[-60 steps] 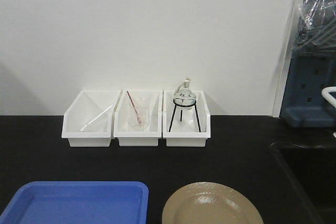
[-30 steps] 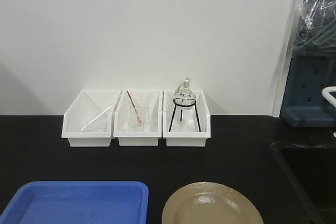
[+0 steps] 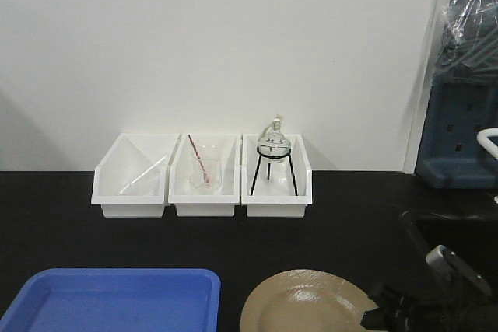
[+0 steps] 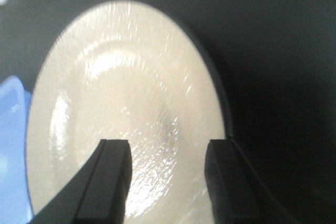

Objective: Place disk in tray to left cabinet
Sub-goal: 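Reach the right gripper to the beige plate's rim and grasp it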

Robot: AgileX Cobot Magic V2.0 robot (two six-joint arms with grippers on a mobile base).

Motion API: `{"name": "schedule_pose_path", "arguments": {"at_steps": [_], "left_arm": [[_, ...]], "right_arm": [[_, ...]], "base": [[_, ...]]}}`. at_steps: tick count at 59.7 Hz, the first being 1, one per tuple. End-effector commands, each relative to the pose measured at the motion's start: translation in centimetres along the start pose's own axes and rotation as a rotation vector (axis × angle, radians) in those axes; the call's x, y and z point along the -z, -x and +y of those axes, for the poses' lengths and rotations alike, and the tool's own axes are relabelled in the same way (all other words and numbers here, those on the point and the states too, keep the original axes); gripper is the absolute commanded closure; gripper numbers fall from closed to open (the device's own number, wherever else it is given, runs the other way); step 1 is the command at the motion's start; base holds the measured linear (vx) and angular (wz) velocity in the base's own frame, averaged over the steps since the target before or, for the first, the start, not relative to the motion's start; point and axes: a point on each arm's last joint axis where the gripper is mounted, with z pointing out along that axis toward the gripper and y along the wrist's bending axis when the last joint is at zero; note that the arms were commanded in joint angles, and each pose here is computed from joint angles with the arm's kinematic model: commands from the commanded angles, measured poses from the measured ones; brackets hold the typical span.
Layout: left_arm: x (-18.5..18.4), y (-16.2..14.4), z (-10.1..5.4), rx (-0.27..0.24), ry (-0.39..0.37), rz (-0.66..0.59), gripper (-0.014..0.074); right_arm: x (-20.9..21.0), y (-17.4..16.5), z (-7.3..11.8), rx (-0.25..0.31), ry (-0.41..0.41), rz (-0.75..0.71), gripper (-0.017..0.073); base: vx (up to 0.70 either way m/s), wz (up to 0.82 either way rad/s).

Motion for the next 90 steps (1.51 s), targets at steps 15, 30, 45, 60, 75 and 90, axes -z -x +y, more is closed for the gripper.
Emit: {"name": "schedule_pose_path", "arguments": {"at_steps": [15,30,45,60,75,90], "left_arm": [[0.3,1.6,0.0,0.016,0.003,-0.103,0.0202],[0.3,1.6,0.0,0.016,0.003,-0.104,0.0202],[0.3,1.6,0.0,0.016,0.004,-0.105,0.0202],[0.3,1.6,0.0,0.017,0.003,-0.105,0.0202],[0.3,1.6,0.0,0.017,0.003,-0.105,0.0202],[0.3,1.6,0.0,0.017,0.003,-0.105,0.0202]], "right_arm": [[-0.1,0.7,1.1,0.034,0.063,0.014,0.0155],[1.8,1.8,1.5,0.065,0.061,-0.08,0.0155],[2.5,1.9,1.0,0.136,0.041,-0.064,0.0155],[1.5,1.9,0.1,0.134,0.0,-0.047,0.0155],[-0.9,1.2,-0.8,0.068,0.018,0.041,0.0155],[-1.6,1.6,0.0,0.065,0.116,0.04,0.0178]], "base": [[0.0,0.0],[0.0,0.0],[0.0,0.0],[0.0,0.0],[0.0,0.0],[0.0,0.0]]}}
